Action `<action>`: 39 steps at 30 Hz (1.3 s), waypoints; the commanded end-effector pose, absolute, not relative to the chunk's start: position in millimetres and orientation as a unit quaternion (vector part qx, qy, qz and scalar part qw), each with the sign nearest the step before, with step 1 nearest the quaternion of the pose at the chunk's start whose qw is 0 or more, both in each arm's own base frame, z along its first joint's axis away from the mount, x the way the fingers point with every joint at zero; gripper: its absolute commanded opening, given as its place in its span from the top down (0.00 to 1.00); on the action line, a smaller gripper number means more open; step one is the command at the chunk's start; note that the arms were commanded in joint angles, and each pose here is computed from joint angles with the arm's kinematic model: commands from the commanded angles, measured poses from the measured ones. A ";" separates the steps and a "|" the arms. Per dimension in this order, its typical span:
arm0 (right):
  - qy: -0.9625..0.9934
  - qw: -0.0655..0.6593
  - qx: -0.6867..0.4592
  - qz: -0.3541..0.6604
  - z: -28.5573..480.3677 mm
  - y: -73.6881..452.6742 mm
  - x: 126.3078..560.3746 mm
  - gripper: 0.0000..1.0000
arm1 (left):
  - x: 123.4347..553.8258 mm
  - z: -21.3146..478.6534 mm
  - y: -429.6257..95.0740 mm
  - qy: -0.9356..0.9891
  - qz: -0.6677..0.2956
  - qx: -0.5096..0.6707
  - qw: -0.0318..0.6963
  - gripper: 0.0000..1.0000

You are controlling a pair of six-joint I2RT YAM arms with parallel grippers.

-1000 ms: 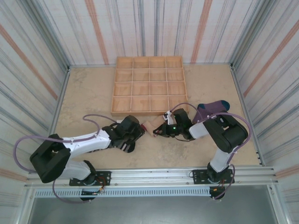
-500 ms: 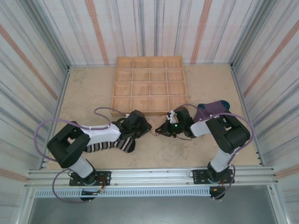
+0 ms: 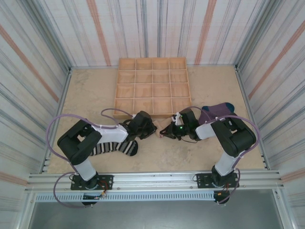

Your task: Roll the socks

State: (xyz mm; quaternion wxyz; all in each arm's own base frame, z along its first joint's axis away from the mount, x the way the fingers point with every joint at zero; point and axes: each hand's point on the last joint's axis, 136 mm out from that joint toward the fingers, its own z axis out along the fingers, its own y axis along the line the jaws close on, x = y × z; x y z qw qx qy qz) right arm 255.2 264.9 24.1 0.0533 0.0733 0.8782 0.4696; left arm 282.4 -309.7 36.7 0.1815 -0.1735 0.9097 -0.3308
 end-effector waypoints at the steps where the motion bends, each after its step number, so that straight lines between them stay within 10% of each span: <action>1: 0.921 0.025 0.090 0.377 -11.6 233.1 226.9 0.85 | 280.1 16.2 -295.2 0.923 -0.291 -0.188 0.167 0.93; 17: 0.901 0.320 -0.210 0.203 92.8 254.6 224.4 0.36 | 250.2 45.1 -273.2 0.935 -0.272 -0.191 0.123 1.00; 39: 0.850 0.418 -0.318 0.047 34.4 304.1 220.6 0.40 | 226.6 40.5 -271.6 0.928 -0.293 -0.209 0.097 1.00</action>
